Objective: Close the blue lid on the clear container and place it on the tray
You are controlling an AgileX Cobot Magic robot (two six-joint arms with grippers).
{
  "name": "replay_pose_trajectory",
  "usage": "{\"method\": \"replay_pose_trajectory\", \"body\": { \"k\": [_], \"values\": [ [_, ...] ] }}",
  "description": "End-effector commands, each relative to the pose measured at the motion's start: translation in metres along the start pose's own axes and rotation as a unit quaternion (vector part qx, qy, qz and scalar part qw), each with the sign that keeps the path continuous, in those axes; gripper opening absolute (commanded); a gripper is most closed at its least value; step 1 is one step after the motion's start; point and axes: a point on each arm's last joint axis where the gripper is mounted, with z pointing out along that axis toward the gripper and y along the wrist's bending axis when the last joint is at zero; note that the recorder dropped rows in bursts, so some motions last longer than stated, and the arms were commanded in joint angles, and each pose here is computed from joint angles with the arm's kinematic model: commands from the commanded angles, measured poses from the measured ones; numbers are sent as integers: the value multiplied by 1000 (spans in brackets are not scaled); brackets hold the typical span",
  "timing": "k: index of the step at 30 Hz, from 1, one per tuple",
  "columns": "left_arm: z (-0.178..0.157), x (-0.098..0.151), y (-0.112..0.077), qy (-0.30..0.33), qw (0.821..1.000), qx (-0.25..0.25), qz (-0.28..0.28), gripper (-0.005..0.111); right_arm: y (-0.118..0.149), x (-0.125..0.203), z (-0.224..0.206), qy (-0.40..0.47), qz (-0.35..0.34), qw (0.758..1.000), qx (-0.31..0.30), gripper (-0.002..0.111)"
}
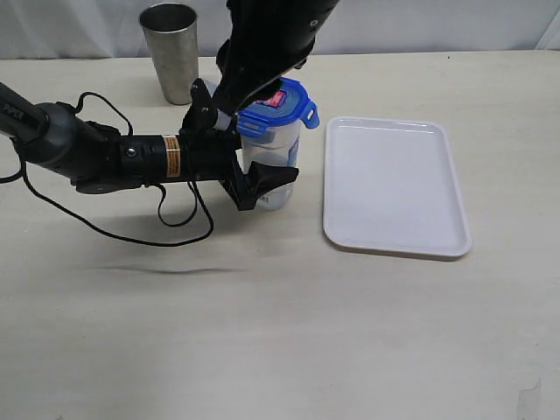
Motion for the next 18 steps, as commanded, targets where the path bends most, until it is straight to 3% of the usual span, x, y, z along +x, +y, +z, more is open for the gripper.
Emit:
{"method": "replay_pose_trajectory", "body": {
  "k": [1,18],
  "values": [
    [-1,10,2,37,999,-11,-2,0,-4,3,20,34,-15,999,14,48],
    [-1,10,2,34,999,-10,-2,0,-12,15,65,113,-58,991,41,45]
  ]
}}
